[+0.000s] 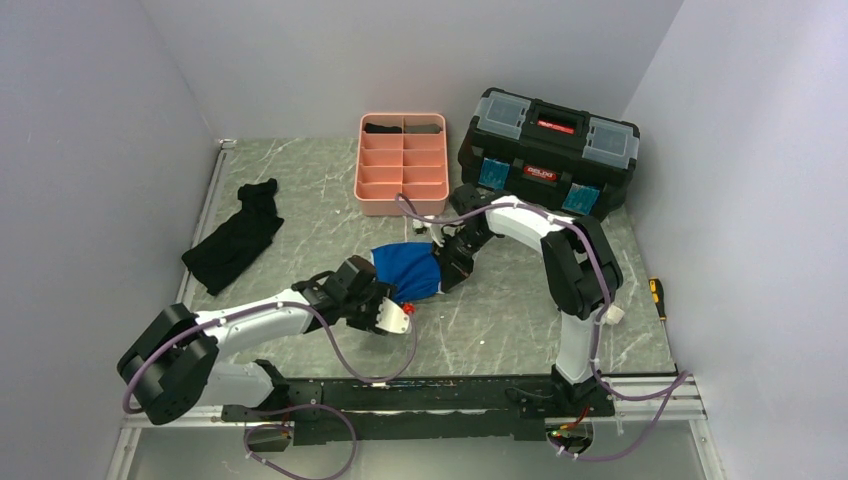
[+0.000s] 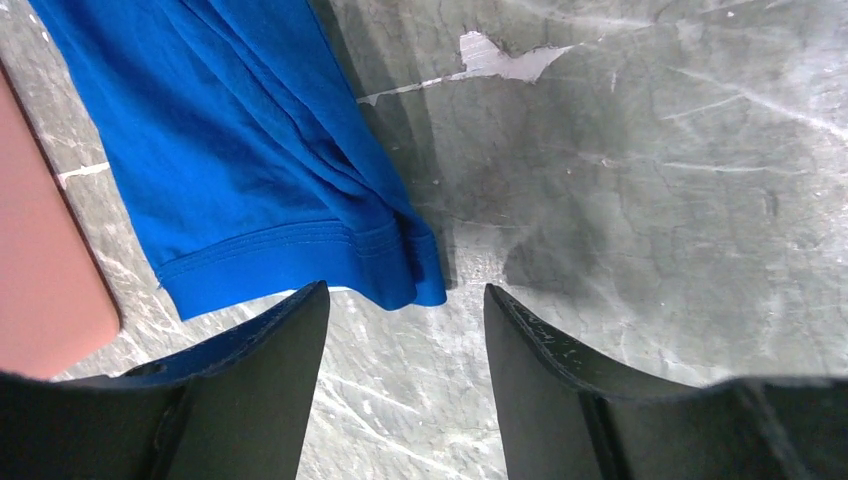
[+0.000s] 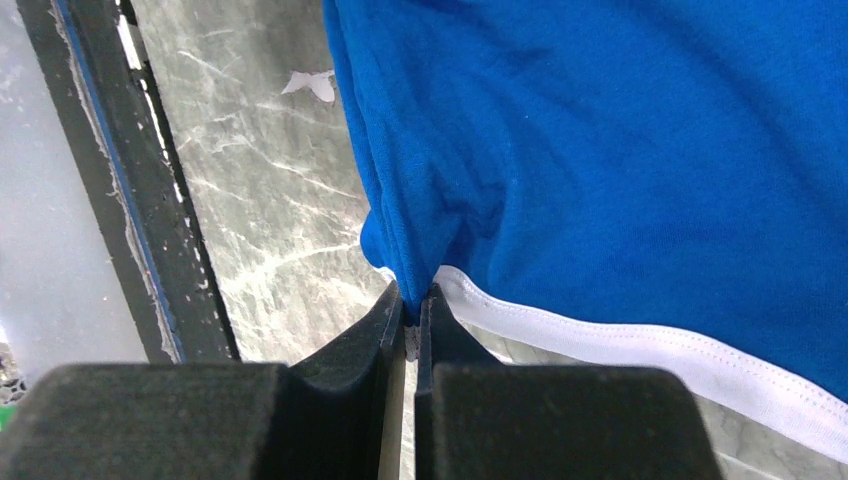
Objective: Roll the underwear
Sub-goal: Fold the underwear at the center of the board.
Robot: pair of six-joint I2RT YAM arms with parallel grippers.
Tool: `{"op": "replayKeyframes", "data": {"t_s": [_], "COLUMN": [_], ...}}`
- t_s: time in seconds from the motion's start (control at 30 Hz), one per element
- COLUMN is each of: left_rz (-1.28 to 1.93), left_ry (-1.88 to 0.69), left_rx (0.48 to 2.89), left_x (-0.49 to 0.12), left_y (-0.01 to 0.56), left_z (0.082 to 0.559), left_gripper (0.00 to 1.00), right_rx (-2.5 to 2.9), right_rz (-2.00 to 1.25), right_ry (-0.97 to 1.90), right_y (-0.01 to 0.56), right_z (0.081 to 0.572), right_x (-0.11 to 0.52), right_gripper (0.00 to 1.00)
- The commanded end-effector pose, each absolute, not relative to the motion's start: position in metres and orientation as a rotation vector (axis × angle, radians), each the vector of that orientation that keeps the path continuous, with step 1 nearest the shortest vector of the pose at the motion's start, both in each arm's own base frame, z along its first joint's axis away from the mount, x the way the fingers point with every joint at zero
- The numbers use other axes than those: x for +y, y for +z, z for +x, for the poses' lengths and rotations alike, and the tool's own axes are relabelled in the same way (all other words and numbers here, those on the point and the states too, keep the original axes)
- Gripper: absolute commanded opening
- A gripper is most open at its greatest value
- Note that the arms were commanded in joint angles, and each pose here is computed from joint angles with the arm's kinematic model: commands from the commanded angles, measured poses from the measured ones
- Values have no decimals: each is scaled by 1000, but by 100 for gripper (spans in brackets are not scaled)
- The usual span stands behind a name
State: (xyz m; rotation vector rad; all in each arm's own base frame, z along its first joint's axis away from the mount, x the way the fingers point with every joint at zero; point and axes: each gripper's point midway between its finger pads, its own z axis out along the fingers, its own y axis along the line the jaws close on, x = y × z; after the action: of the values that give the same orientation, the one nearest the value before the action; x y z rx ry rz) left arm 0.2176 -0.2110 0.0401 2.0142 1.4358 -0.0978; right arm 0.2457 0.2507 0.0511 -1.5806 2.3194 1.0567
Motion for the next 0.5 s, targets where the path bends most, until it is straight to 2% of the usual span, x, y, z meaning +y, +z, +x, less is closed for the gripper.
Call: {"op": "replayKeyframes", "data": {"t_s": [0.0, 0.23, 0.47], "left_rz": [1998, 2015, 2043], "left_ry": [-65, -49, 23], "left_rx": [1387, 1399, 1408], "left_x": [-226, -230, -226], "left_y": [55, 46, 36], "left_z": [229, 221, 227], "left_gripper": [63, 64, 56], "right_rx": [2286, 2300, 2305], "right_rz": [-1535, -1460, -1441], "right_ry": [1168, 1215, 1244], "right_y": [67, 75, 75], "right_z": [252, 262, 263], "right_x": [260, 258, 258], "right_gripper": [0, 0, 0]}}
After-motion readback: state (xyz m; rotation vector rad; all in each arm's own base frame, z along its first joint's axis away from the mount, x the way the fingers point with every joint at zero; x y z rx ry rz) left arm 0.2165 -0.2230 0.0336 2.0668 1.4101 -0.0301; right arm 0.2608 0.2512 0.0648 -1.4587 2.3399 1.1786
